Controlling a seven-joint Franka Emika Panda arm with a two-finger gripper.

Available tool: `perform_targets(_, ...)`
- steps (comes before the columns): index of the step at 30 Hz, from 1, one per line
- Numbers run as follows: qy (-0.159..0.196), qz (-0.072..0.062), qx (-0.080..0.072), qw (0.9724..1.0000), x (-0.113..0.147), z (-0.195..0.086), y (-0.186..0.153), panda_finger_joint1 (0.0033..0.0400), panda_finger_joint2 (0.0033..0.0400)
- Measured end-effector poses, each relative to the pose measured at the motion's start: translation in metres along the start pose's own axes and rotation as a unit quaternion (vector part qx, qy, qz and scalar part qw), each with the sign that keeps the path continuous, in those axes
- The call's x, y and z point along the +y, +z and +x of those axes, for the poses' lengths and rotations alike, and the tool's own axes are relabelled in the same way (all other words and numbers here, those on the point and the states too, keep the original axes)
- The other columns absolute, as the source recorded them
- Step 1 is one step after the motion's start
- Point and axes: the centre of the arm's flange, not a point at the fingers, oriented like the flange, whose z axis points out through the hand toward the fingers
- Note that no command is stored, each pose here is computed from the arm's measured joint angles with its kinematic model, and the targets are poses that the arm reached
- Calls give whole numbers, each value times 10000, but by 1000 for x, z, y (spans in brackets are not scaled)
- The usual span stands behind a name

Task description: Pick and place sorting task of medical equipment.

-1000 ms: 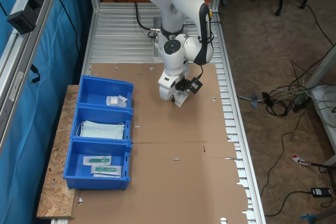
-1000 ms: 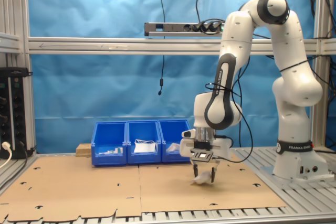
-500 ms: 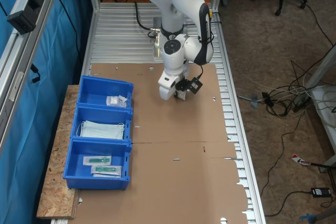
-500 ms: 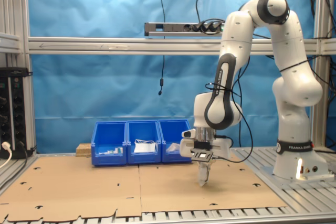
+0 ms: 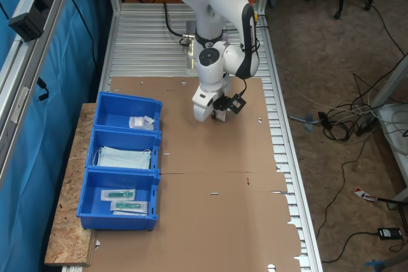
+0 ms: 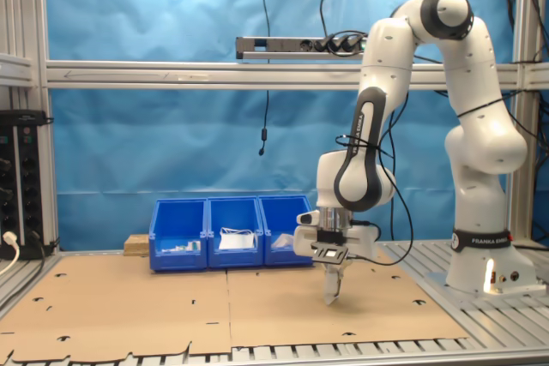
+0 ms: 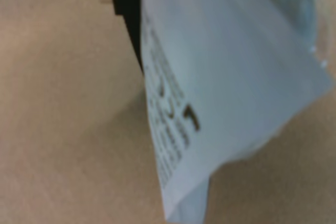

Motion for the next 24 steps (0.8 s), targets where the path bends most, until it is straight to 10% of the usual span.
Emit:
perform_targets(18,-738,548,53,9958,-20,26,-67,56,56)
perform_targets(24,-1302,486,61,9903,-19,39,-108,56,56)
